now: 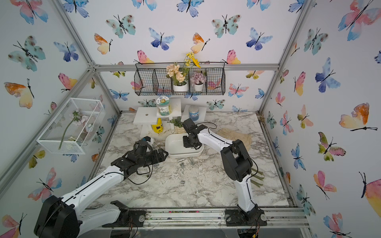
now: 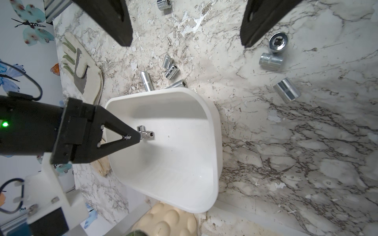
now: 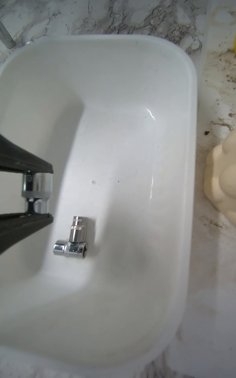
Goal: Put the socket on the desktop into the storage box
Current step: Place the socket head in the storage box.
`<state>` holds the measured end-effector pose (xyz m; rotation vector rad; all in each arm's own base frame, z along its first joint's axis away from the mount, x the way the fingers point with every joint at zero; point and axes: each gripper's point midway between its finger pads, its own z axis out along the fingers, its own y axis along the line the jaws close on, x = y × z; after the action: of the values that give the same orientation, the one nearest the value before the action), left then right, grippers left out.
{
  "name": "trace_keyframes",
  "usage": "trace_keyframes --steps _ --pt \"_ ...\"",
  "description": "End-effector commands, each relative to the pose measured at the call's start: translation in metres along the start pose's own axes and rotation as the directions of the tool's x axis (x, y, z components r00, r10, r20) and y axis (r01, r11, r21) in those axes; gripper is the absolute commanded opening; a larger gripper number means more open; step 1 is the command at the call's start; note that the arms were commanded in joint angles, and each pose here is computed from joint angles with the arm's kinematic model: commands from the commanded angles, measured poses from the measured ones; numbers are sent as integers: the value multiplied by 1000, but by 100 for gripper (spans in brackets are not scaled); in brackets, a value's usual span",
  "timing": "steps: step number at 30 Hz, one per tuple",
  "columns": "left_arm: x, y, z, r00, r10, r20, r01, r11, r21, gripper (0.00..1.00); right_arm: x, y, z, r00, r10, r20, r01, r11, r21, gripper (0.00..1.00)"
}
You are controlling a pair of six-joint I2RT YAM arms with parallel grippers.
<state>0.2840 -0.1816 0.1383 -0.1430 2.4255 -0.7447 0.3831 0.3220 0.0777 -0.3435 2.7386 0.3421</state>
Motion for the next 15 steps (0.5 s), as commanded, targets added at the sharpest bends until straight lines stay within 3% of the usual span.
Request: trace_keyframes --steps 1,15 --pt "2 -3 -4 1000 16 -9 -15 1000 27 88 5 8 5 999 -5 -33 5 1000 -10 30" --pt "6 3 -7 1000 4 -3 -4 1000 30 87 6 16 26 998 -11 -60 10 1000 -4 30"
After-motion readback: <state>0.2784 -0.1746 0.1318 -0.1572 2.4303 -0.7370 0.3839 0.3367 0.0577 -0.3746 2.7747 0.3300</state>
